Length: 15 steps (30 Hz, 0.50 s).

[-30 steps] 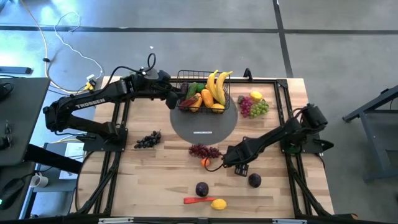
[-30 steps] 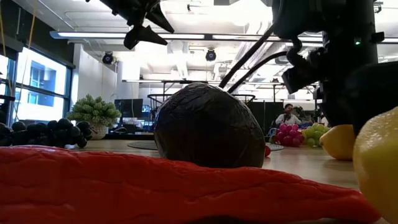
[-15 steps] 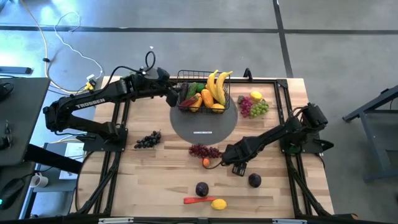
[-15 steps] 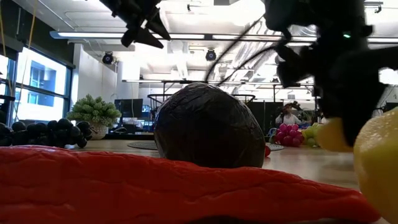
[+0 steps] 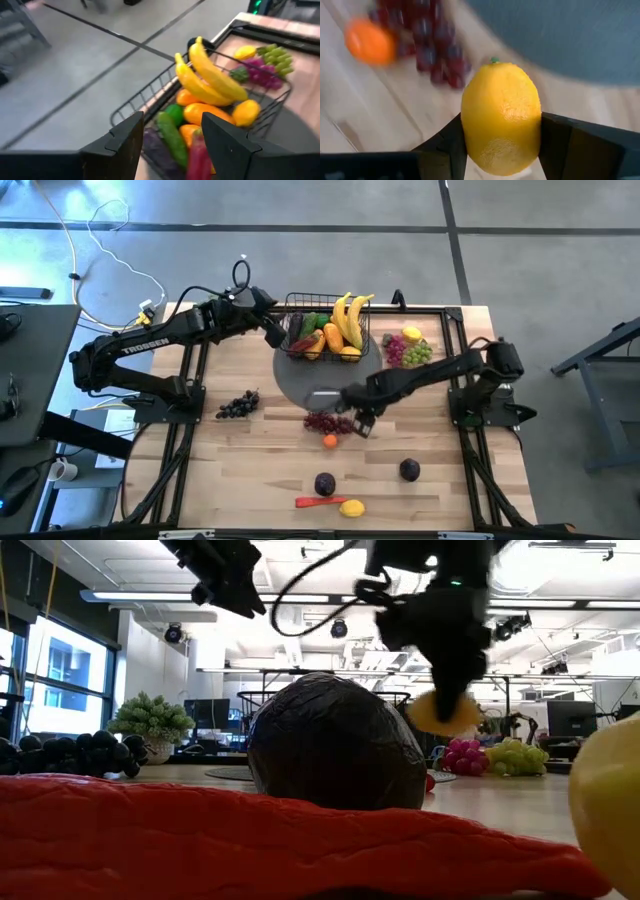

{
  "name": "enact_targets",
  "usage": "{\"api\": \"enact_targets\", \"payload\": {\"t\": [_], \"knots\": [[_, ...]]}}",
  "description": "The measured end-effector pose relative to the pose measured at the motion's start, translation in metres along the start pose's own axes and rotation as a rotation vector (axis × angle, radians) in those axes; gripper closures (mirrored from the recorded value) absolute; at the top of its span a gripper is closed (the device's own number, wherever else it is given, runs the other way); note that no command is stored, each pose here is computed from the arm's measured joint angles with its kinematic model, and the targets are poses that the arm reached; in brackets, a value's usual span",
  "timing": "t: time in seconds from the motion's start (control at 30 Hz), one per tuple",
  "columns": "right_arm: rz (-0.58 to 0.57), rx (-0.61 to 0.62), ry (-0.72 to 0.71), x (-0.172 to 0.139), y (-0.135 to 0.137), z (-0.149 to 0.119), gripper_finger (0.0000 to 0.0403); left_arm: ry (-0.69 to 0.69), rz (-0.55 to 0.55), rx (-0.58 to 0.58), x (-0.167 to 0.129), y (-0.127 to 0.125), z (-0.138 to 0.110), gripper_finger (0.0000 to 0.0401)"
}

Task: Build produce basket
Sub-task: Put the middle yellow lemon into the black wire basket

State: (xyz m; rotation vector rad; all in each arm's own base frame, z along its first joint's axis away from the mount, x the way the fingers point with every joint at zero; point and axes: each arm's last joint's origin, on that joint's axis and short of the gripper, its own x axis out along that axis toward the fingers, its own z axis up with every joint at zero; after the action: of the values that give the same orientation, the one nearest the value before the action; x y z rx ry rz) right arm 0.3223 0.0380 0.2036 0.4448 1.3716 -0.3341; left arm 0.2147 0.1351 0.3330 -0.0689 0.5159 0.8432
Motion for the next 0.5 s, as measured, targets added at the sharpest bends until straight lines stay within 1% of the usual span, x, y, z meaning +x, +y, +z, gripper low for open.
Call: {"api": "enact_targets", "payload": {"t": [0.13,0.27,0.5], "knots": [[0.031,0.034,-0.070,-0.018,-0.010,0.024,0.0249,0.001,0.055,0.075,0.000,0.002,0.000,0.0213],[0.062,0.057,-0.150,-0.037,-0.021,0.047,0.0249,0.006,0.077,0.101,0.001,0.007,0.000,0.0213],[0.083,0.100,-0.310,-0.065,-0.041,0.079,0.0249,0.038,0.029,0.087,0.005,0.016,-0.003,0.0213]]}}
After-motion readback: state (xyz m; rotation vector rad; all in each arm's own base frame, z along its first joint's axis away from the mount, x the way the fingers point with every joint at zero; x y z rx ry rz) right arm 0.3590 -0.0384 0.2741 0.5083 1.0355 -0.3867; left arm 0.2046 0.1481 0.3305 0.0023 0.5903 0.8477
